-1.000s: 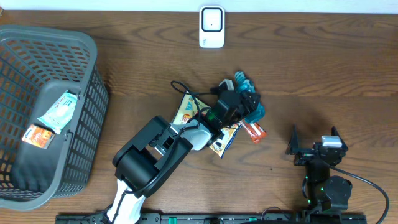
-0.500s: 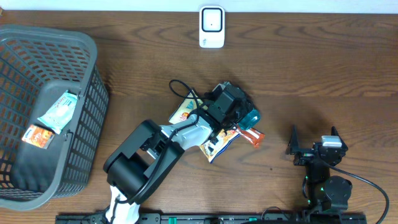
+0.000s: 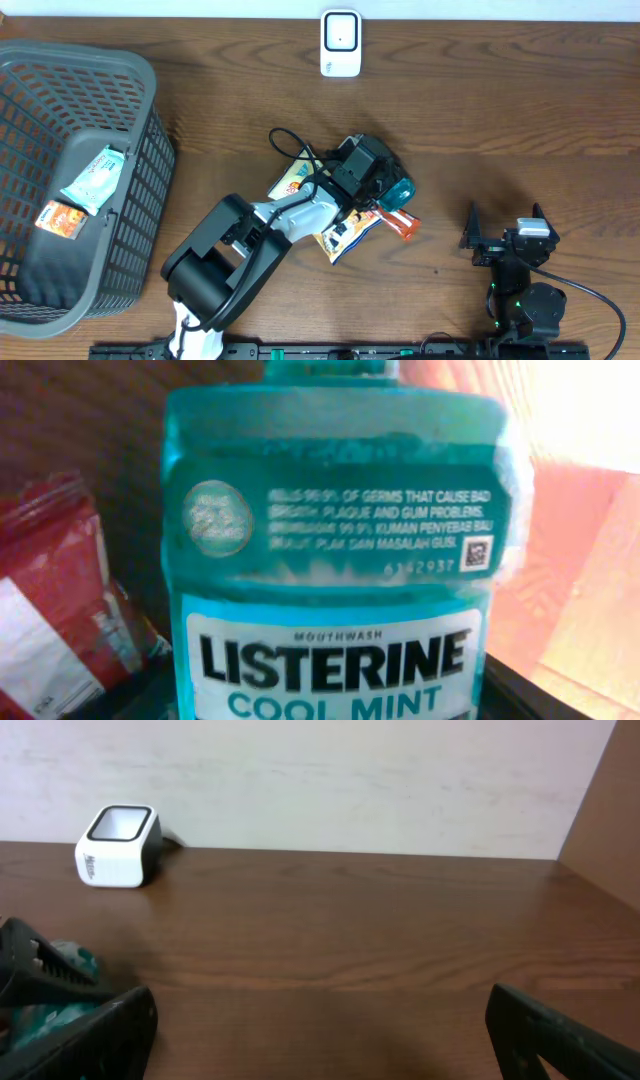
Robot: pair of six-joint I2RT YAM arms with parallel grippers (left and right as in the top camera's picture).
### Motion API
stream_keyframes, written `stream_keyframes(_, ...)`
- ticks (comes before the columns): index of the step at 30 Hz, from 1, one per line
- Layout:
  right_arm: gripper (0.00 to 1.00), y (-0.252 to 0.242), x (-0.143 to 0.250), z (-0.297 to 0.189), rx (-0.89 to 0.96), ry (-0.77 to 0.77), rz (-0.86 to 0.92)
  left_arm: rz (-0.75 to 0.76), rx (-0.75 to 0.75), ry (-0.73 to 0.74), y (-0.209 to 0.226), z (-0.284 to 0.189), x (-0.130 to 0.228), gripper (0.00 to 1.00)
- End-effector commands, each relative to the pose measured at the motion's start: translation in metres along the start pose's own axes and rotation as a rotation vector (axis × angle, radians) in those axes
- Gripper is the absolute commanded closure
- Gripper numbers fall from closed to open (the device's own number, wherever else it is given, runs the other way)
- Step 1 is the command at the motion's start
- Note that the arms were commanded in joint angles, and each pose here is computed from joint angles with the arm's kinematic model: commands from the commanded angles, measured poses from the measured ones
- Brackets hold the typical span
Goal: Scan the item barcode
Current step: 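Carry the Listerine bottle with the left gripper and set it down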
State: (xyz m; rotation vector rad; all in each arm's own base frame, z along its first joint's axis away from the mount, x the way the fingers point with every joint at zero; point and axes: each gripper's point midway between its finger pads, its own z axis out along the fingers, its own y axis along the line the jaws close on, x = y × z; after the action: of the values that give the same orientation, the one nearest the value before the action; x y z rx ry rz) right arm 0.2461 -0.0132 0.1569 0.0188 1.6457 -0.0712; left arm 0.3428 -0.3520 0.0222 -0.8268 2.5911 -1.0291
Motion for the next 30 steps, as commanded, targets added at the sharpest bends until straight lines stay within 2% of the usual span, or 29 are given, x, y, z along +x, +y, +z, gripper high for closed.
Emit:
stream_keyframes(1,0.01,0.003,0.000,0.000,-0.014,-0.001,-0.009,0.081,-0.032,-0.014,0.012,-0.011,-0.002,0.15)
stream_keyframes(2,0.01,0.003,0.000,0.000,-0.014,-0.001,-0.009,0.100,-0.021,-0.016,0.006,-0.017,-0.002,0.10)
stream_keyframes(5,0.01,0.003,0.000,0.000,-0.014,-0.001,-0.009,0.152,0.019,-0.027,-0.012,-0.033,-0.002,0.04)
stream_keyframes(10,0.01,0.003,0.000,0.000,-0.014,-0.002,-0.009,0.236,0.101,-0.071,-0.043,-0.061,-0.007,0.03)
stream_keyframes(16,0.01,0.003,0.000,0.000,-0.014,-0.001,-0.009,0.468,0.196,-0.196,-0.093,-0.128,-0.028,0.02)
stream_keyframes(21,0.01,0.003,0.000,0.000,-0.014,-0.001,-0.009,0.568,0.061,-0.324,-0.099,-0.207,-0.069,0.01)
stream_keyframes(24,0.01,0.003,0.000,0.000,-0.014,-0.001,-0.009,0.537,-0.047,-0.478,-0.095,-0.272,-0.108,0.00)
stream_keyframes(28,0.01,0.003,0.000,0.000,-0.014,-0.001,-0.009,0.506,-0.071,-0.616,-0.097,-0.342,-0.137,0.02)
stream_keyframes(30,0.01,0.003,0.000,0.000,-0.014,-0.001,-0.009,0.448,-0.101,-0.734,-0.087,-0.380,-0.158,0.02)
